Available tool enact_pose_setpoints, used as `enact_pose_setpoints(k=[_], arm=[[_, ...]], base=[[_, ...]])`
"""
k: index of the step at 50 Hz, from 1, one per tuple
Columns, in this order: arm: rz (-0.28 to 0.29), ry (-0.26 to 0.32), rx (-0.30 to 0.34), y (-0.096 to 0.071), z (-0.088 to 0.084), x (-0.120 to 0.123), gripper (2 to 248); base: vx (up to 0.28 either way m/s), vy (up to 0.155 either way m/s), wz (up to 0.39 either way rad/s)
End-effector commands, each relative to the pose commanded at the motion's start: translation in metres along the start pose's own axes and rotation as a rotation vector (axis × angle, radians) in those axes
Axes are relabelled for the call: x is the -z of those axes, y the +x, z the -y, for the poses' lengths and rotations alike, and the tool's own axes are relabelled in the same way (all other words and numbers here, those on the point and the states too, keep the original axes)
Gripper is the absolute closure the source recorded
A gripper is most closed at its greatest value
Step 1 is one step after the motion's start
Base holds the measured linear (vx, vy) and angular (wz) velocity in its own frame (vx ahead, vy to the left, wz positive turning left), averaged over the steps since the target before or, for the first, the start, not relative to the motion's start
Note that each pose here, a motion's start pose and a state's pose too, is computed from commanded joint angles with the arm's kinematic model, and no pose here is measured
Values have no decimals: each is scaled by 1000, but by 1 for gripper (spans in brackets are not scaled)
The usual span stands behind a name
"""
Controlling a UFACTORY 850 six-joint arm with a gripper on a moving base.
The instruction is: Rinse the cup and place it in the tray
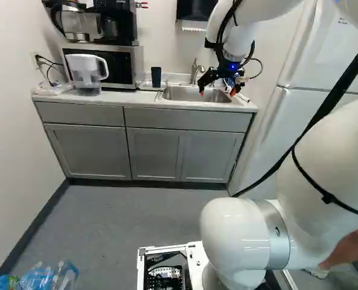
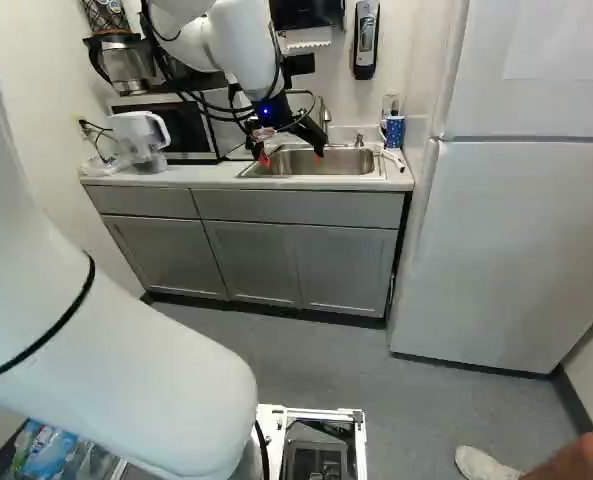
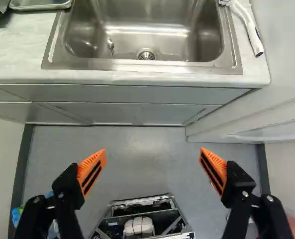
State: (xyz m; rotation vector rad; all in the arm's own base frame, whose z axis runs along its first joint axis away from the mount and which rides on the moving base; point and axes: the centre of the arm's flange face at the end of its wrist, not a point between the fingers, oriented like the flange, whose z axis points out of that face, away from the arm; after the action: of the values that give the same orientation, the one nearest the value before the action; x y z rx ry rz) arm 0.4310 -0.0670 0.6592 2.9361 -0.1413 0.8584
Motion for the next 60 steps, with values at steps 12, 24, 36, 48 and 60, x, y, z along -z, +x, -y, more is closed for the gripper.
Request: enact_pose_setpoints(k=[12, 24, 36, 48, 60], arm=[[-10, 1, 1, -3, 1, -4, 3], [-26, 4, 3, -8, 3, -11, 3], [-50, 8, 6, -15, 7, -21, 3], [-82, 13, 9, -25, 11, -34, 3], [-121, 20, 13, -38, 16, -48, 3]], base=[[0, 0, 0], [0, 0, 0], [0, 0, 0], [0, 0, 0], [0, 0, 0]])
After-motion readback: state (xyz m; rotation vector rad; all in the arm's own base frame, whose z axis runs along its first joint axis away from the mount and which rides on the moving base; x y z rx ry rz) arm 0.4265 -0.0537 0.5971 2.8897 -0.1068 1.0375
